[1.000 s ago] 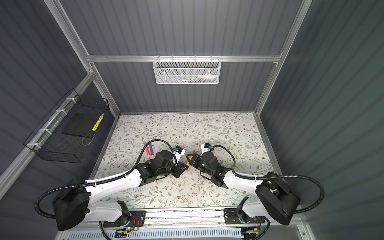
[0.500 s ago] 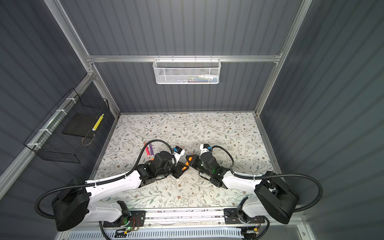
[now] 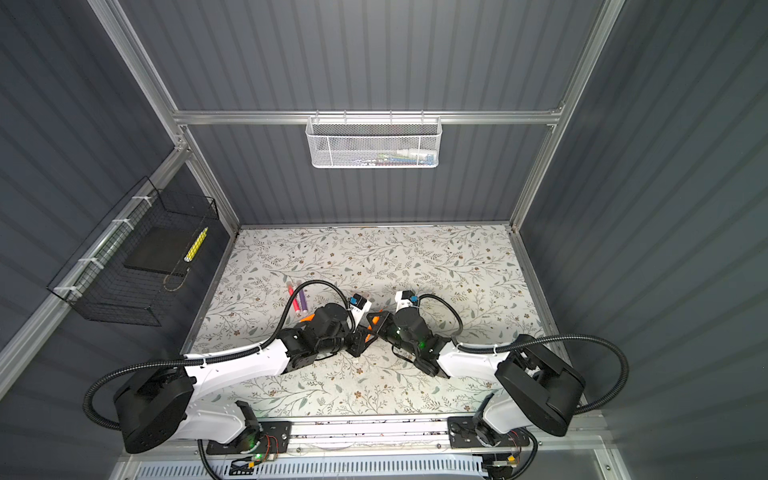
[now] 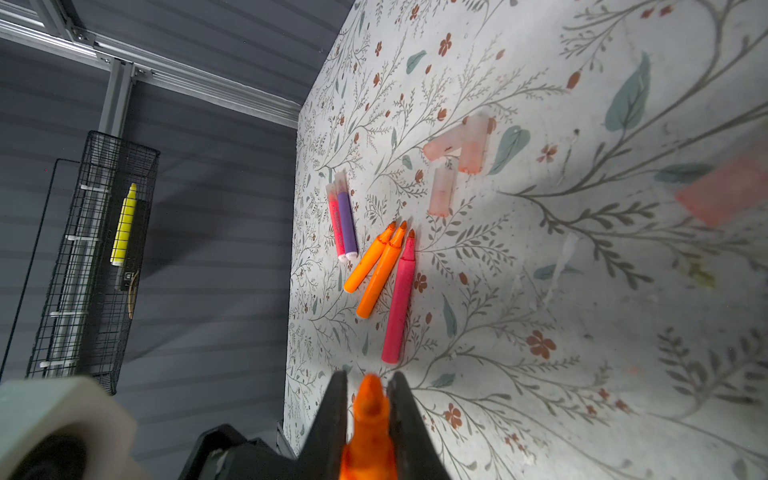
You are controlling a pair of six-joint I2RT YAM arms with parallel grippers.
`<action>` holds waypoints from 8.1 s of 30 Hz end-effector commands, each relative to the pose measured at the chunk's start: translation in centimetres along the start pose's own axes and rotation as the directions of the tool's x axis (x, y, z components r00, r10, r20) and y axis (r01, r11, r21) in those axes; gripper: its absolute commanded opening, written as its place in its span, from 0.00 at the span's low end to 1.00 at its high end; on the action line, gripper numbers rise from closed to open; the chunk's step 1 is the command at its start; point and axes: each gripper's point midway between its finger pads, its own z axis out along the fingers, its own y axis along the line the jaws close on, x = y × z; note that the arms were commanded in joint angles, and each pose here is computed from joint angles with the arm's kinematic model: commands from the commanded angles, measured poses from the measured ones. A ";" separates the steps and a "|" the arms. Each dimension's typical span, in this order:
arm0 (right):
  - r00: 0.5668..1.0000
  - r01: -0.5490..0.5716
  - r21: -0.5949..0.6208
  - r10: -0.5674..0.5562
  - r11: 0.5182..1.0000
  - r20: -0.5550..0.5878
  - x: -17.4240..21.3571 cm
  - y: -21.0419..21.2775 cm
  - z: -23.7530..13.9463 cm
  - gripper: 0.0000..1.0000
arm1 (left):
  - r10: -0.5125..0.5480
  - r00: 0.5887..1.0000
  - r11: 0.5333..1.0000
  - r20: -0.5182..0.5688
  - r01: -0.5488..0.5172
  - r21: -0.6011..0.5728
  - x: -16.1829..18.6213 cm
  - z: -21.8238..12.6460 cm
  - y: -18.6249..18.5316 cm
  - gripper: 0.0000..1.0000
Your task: Insert the pens into the pen caps
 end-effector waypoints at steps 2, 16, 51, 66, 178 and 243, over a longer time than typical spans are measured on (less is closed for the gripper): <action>1.000 -0.025 -0.067 0.026 0.997 0.014 -0.2 1.9 0.1 0.00 | 0.009 0.999 0.999 0.043 -0.010 0.033 -0.8 0.1 -0.8 0.38; 0.999 -0.037 -0.074 0.037 0.997 -0.002 0.8 1.9 0.6 0.00 | -0.021 0.995 1.000 0.093 0.022 -0.007 -1.3 -0.4 0.0 0.00; 0.929 0.205 0.400 -0.306 0.893 0.209 -8.3 -3.1 -9.6 0.79 | -0.127 0.982 0.964 0.143 0.156 -0.215 -3.9 -6.0 7.9 0.00; 0.956 0.278 0.553 -0.279 0.786 -0.085 -7.8 -6.9 -2.1 0.58 | -0.064 0.974 0.986 0.216 0.095 -0.135 -3.4 -6.8 6.8 0.00; 0.872 0.105 0.099 -0.140 0.989 0.469 -10.5 -0.9 -16.0 0.00 | 0.217 0.952 0.959 0.216 -0.249 0.134 -0.4 -3.3 -9.1 0.00; 0.959 0.156 -0.143 -0.114 0.977 0.260 -4.3 3.4 -10.4 0.00 | 0.130 0.957 0.991 0.260 -0.124 -0.040 -0.4 -0.9 -6.3 0.00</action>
